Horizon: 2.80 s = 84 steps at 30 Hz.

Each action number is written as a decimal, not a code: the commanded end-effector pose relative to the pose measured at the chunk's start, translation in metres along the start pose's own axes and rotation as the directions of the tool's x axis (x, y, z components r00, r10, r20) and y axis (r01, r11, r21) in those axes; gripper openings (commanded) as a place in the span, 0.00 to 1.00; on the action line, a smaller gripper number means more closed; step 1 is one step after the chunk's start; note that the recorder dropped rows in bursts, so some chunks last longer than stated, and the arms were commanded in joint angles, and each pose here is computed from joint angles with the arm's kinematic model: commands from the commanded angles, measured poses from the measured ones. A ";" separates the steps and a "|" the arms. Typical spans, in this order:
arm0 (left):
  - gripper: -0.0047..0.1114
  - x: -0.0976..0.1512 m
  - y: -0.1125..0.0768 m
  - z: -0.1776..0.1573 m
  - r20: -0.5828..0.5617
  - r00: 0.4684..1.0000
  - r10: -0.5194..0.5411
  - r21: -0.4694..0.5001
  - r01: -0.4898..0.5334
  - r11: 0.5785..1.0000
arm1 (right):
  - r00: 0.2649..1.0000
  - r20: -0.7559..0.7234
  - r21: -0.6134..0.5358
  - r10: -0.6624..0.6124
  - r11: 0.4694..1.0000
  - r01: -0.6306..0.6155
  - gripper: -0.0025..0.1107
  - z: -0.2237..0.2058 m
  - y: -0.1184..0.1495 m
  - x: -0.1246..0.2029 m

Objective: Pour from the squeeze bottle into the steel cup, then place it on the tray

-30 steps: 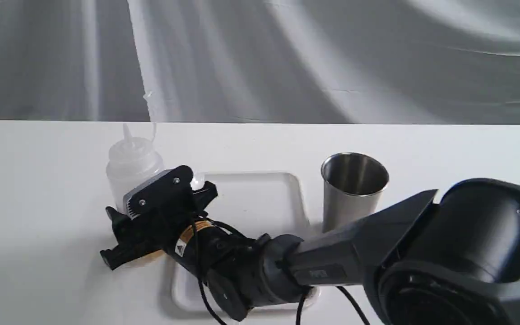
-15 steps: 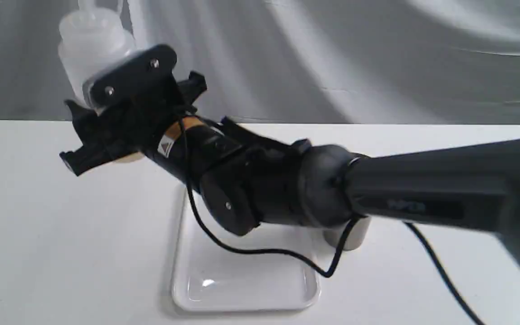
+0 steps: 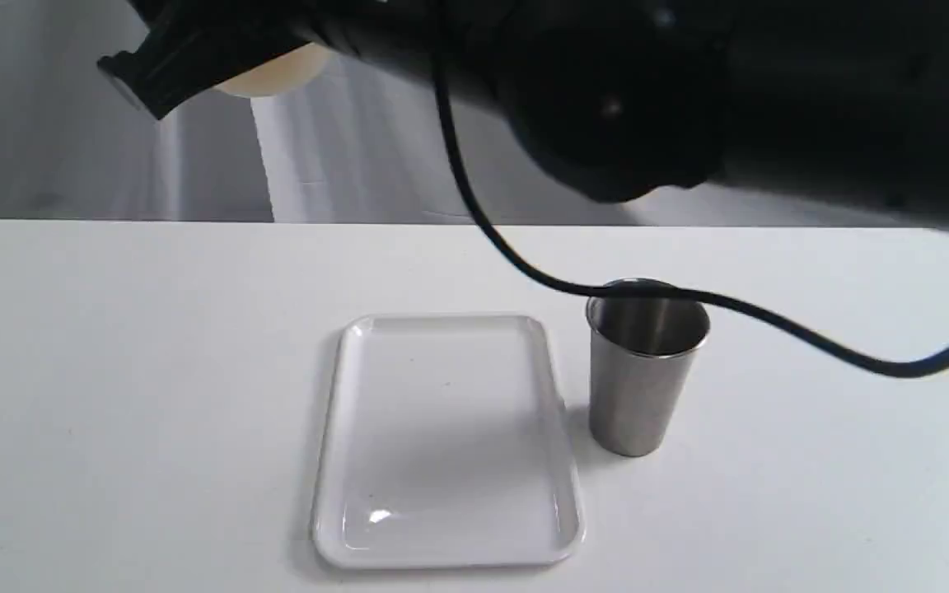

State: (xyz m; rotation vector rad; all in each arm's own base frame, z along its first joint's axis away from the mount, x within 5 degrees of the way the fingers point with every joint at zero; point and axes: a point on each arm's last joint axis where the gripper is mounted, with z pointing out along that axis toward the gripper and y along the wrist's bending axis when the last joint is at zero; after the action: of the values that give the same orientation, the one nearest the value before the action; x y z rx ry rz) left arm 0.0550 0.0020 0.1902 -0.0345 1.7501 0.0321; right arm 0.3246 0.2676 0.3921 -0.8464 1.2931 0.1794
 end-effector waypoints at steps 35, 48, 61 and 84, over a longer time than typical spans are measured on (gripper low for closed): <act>0.11 0.000 0.000 0.000 0.008 1.000 -0.001 -0.003 0.001 1.000 | 0.969 -0.181 0.194 0.166 0.972 -0.130 0.02 -0.193 -0.052 0.013; 0.11 0.000 0.000 0.000 0.008 1.000 -0.002 -0.003 0.003 1.000 | 0.877 -0.467 0.252 0.111 0.968 0.012 0.02 -0.229 -0.055 0.059; 0.11 0.000 0.000 0.000 0.008 1.000 -0.001 -0.003 0.001 1.000 | 0.819 -0.570 0.343 0.064 0.924 0.167 0.02 -0.237 -0.068 0.070; 0.11 0.000 0.000 0.000 0.008 1.000 -0.001 -0.003 0.001 1.000 | 0.415 -0.909 0.271 0.040 0.813 0.515 0.02 -0.195 -0.084 0.164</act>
State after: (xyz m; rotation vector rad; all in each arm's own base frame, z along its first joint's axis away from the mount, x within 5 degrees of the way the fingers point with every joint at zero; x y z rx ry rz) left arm 0.0550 0.0020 0.1902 -0.0345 1.7501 0.0321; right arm 0.2686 0.0341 0.2778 -0.6322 2.0731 -0.9701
